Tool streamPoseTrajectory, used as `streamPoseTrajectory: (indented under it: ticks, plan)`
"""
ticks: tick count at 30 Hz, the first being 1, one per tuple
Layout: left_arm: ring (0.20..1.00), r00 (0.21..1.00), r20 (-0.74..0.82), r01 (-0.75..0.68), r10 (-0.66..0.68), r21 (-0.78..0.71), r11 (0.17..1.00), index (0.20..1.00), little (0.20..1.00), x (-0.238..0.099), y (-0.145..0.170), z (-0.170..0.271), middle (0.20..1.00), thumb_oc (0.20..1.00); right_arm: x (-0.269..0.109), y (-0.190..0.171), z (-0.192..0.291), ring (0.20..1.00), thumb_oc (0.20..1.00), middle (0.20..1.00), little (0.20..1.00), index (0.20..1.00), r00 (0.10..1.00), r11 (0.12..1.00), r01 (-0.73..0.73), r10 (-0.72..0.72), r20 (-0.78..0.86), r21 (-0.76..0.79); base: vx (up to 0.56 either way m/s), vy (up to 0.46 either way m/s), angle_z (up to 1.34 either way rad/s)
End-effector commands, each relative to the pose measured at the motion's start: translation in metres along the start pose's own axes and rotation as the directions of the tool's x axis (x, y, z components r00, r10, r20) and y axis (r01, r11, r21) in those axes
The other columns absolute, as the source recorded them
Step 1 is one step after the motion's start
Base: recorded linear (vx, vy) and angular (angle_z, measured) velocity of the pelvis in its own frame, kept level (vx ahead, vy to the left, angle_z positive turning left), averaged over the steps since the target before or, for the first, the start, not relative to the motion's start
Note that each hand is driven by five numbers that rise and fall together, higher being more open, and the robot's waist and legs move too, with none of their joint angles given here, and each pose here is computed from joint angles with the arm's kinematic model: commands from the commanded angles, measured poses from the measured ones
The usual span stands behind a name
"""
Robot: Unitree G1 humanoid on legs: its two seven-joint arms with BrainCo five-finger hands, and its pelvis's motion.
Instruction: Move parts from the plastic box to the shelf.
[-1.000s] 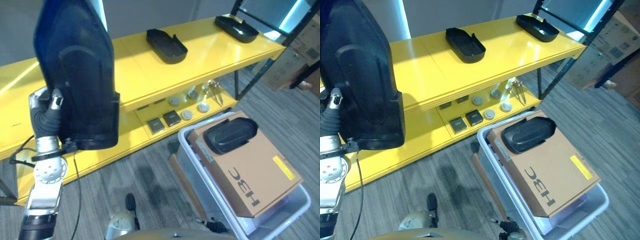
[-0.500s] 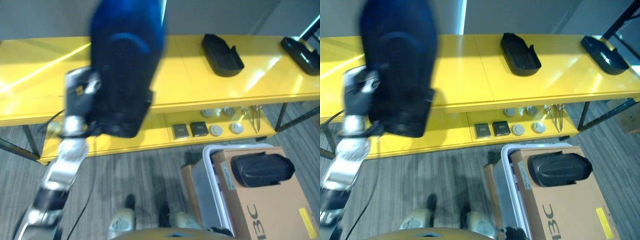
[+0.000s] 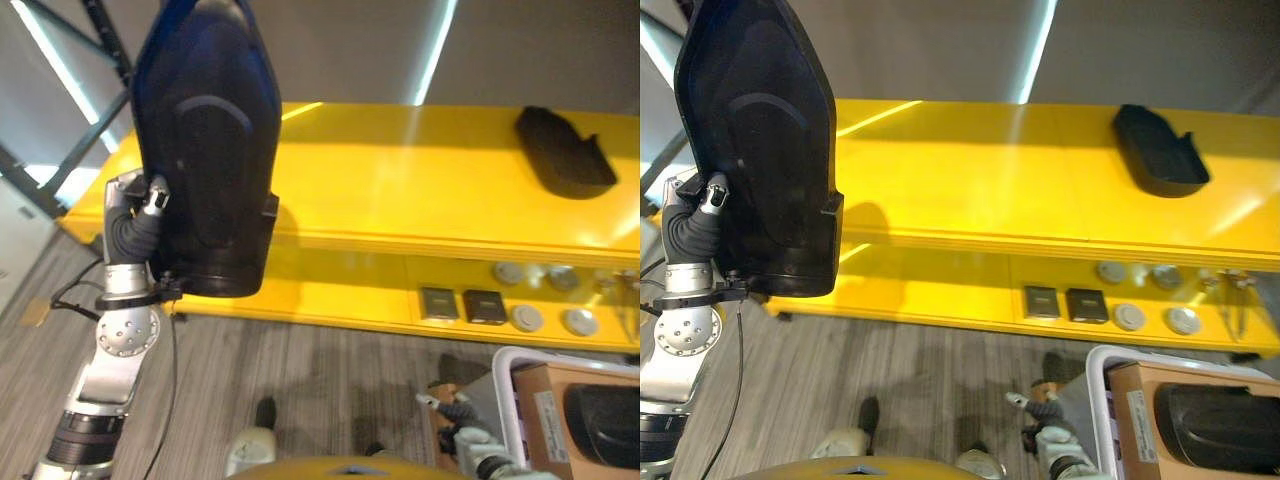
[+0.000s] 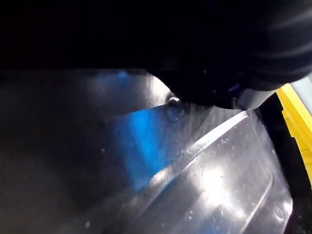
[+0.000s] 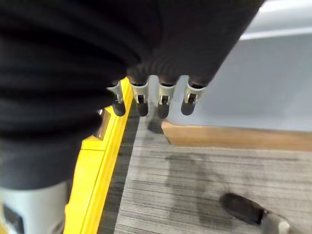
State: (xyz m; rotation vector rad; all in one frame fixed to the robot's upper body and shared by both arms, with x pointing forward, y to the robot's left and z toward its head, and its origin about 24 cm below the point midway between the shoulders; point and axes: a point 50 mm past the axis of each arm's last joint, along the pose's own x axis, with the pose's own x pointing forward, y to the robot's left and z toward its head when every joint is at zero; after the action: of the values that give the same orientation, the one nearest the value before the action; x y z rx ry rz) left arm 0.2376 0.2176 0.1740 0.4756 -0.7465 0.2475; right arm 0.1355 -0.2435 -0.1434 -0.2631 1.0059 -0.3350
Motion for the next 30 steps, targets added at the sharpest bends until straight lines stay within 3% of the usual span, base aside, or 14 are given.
streamPoseTrajectory:
  ticks: [1, 11, 30]
  plan:
    - [0.2, 0.977, 0.19, -0.089, 0.096, -0.045, 0.995, 0.2, 0.2, 0.022, 0.011, 0.03, 0.2, 0.2, -0.003, 0.007, -0.011, 1.0, 1.0, 1.0, 1.0, 1.0, 0.999, 0.993, -0.039, 0.037, -0.025, -0.113, 0.02, 0.035, -0.49]
    - [0.2, 0.983, 0.17, -0.066, 0.072, -0.044, 0.997, 0.2, 0.2, 0.018, 0.008, 0.029, 0.2, 0.2, -0.01, 0.007, -0.042, 1.0, 1.0, 1.0, 1.0, 1.0, 0.988, 0.999, -0.014, 0.008, -0.153, -0.043, 0.03, 0.011, -0.17]
    - [0.2, 0.988, 0.137, -0.058, 0.064, -0.048, 0.997, 0.2, 0.2, 0.013, 0.009, 0.025, 0.2, 0.2, -0.009, 0.007, -0.038, 1.0, 1.0, 1.0, 1.0, 1.0, 0.99, 0.999, -0.009, 0.005, -0.139, -0.033, 0.0, -0.003, -0.04]
